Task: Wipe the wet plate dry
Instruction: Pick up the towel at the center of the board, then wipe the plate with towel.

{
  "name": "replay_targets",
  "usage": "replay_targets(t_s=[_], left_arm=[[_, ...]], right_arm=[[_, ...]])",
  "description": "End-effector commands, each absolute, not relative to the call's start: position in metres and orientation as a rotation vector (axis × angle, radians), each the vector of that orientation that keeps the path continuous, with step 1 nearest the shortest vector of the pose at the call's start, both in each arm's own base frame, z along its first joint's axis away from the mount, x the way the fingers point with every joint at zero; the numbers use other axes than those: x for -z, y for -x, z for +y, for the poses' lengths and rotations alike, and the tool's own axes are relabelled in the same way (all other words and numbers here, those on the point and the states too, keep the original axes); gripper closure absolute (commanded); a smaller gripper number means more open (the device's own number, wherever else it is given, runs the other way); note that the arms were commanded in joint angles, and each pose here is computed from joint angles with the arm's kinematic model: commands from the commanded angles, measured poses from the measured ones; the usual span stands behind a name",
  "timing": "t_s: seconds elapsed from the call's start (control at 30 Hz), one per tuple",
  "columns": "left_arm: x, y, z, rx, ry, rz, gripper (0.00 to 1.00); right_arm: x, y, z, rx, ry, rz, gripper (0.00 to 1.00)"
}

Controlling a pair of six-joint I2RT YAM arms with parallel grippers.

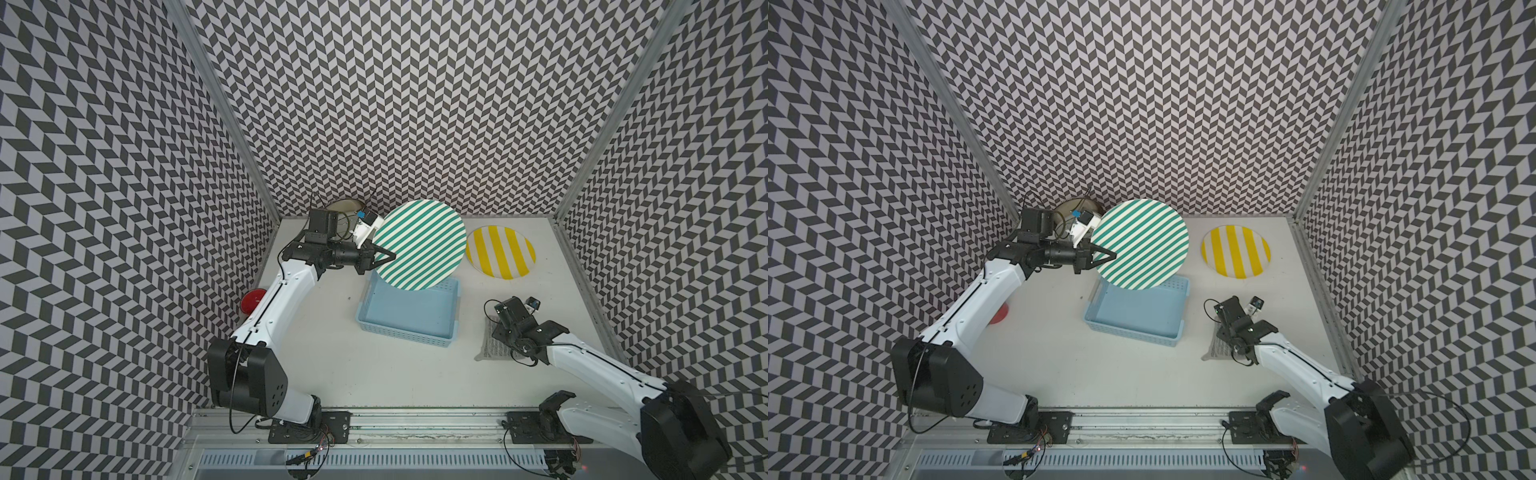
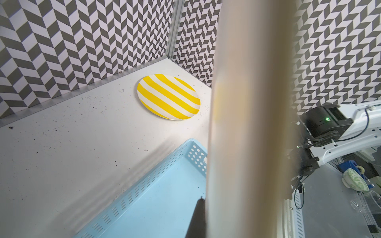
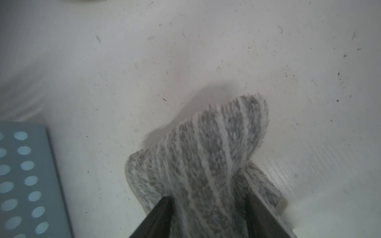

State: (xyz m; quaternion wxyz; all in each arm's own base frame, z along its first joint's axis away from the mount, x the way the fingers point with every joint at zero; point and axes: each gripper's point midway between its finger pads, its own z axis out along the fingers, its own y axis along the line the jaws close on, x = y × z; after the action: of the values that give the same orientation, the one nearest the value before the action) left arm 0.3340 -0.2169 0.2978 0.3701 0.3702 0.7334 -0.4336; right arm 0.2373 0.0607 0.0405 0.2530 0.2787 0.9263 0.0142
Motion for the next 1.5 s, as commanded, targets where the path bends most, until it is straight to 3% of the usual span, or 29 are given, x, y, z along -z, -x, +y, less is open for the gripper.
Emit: replay_targets(t_s=[0.0,0.07,0.1,0.3,0.5,0.73,0.97,1.13,1.27,1.47], left_arm=[[-0.313,-0.331,-0.218,1.117,-0.98,1.803,1.0],[-0.313,-0.332,-0.218,1.114,-0.977,1.806,1.0],[-0.313,-0.332,-0.218,1.112,-0.976,1.808,1.0],[-0.308,-0.337,-0.218,1.112,-0.94,1.833,1.0],[-0.308,-0.342,-0.218,1.118,-0.9,1.842,1.0],[-0.302,-0.337,-0.225,1.159,-0.912,1.846,1.0],[-0.302,-0.333,-0.229,1.181,-0.92,1.832,1.0],[-0.304,-0.327,-0.232,1.199,-0.942,1.819,1.0],[-0.306,-0.325,-0.234,1.198,-0.95,1.811,1.0],[-0.309,-0.321,-0.234,1.193,-0.958,1.798,1.0]], right_arm=[[-0.048,-0.259,0.067,-0.068,-0.755,2.44,0.73],[-0.062,-0.268,0.069,-0.065,-0.722,2.415,0.98],[-0.074,-0.273,0.07,-0.079,-0.703,2.386,1.0],[-0.19,-0.295,0.089,-0.348,-0.432,2.037,1.0],[-0.326,-0.276,0.125,-0.695,-0.113,1.591,1.0],[-0.414,-0.274,0.216,-1.004,0.302,1.465,1.0],[-0.425,-0.324,0.315,-0.908,0.377,1.592,1.0],[-0.415,-0.36,0.348,-0.848,0.265,1.61,1.0],[-0.395,-0.389,0.341,-0.761,0.09,1.654,1.0],[-0.376,-0.406,0.29,-0.54,-0.147,1.674,1.0]])
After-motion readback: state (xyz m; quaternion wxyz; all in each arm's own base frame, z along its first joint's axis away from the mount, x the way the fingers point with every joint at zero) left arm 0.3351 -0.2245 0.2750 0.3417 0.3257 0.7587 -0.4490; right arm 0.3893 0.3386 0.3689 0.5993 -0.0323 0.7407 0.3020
